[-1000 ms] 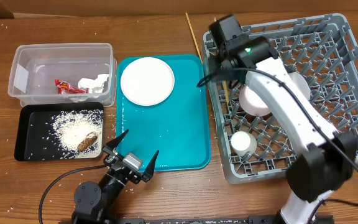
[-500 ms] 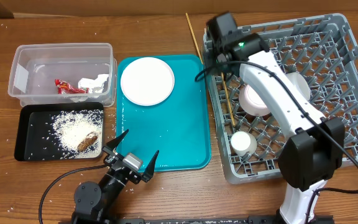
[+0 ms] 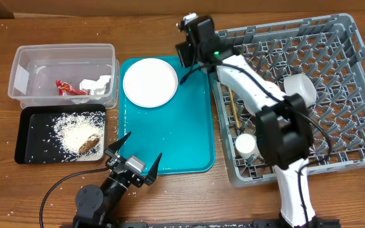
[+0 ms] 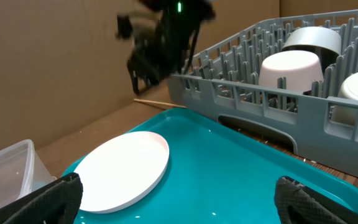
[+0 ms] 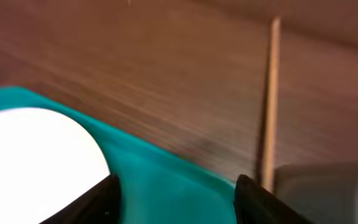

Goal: Sort waste into correct bins and load items into the dishwasher
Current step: 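Grasp the wooden chopsticks with the right gripper and lift them, then carry the chopsticks into the rack and release them upright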

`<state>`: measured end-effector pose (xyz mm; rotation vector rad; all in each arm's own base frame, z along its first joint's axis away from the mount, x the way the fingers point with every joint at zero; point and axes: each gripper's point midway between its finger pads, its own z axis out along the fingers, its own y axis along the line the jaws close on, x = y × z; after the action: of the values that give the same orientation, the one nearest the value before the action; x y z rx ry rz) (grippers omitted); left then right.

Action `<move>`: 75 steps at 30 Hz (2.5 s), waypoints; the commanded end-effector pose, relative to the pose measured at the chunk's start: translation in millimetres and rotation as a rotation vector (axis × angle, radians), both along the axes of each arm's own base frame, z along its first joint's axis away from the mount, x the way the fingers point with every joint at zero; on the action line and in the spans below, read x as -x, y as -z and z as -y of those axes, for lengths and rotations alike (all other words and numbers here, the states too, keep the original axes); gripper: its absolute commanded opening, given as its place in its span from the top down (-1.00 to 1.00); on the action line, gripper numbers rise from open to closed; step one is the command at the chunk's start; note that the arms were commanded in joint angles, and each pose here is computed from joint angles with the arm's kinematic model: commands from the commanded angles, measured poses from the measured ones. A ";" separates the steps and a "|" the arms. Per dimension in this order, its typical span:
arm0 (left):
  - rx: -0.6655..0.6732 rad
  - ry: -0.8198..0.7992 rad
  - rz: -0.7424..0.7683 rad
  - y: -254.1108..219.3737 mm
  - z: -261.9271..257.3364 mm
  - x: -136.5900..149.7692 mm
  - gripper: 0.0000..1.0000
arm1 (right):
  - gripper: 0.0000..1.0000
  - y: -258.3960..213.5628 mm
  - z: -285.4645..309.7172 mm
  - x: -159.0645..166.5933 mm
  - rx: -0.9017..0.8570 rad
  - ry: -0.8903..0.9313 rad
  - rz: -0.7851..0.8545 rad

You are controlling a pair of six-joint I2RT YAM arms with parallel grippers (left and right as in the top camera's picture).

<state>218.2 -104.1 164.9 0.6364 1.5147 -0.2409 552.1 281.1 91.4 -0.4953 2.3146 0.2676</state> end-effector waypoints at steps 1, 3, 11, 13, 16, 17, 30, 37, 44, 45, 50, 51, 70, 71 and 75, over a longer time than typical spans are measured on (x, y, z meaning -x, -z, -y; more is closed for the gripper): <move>-0.011 -0.001 0.012 1.2 -1.1 -0.3 -1.00 | -0.21 24.8 1.4 -14.5 0.046 0.039 0.036; -0.011 -0.001 0.012 1.2 -1.1 -0.3 -1.00 | -0.22 34.2 24.1 -31.3 0.094 0.122 0.077; -0.011 -0.001 0.012 1.2 -1.1 -0.3 -1.00 | -0.31 63.6 82.7 -57.2 0.078 0.208 0.046; -0.011 -0.001 0.012 1.2 -1.1 -0.3 -1.00 | -0.33 66.3 81.9 -58.7 0.075 0.207 0.051; -0.011 -0.001 0.012 1.2 -1.1 -0.3 -1.00 | -0.31 79.4 77.5 -58.0 0.059 0.187 0.035; -0.011 -0.001 0.012 1.2 -1.1 -0.3 -1.00 | -0.30 85.0 75.3 -55.8 0.053 0.175 0.019; -0.011 -0.001 0.012 1.2 -1.1 -0.3 -1.00 | -0.40 97.8 11.5 -6.6 0.219 0.015 -0.026; -0.011 -0.001 0.012 1.2 -1.1 -0.3 -1.00 | -0.41 60.7 49.1 -34.8 0.241 0.100 0.056; -0.011 -0.001 0.012 1.2 -1.1 -0.3 -1.00 | -0.44 16.0 46.8 -43.3 0.158 0.058 0.119; -0.011 -0.001 0.012 1.2 -1.1 -0.3 -1.00 | -0.42 16.5 51.7 -47.1 0.130 0.063 0.117; -0.011 -0.001 0.012 1.2 -1.1 -0.3 -1.00 | -0.28 27.8 56.3 -50.1 0.007 0.044 0.085; -0.011 -0.001 0.012 1.2 -1.1 -0.3 -1.00 | -0.28 34.2 56.9 -49.6 0.009 0.043 0.075; -0.011 -0.001 0.012 1.2 -1.1 -0.3 -1.00 | 0.92 46.5 40.5 -40.8 0.014 0.033 0.009; -0.011 -0.001 0.012 1.2 -1.1 -0.3 -1.00 | 0.92 35.1 40.5 -40.8 0.010 0.033 0.021; -0.011 -0.001 0.012 1.2 -1.1 -0.3 -1.00 | 0.92 -24.2 44.5 -24.9 -0.031 0.066 0.016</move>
<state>218.2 -104.1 164.9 0.6364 1.5147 -0.2409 573.0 229.4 30.0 -0.4485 2.4246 0.2206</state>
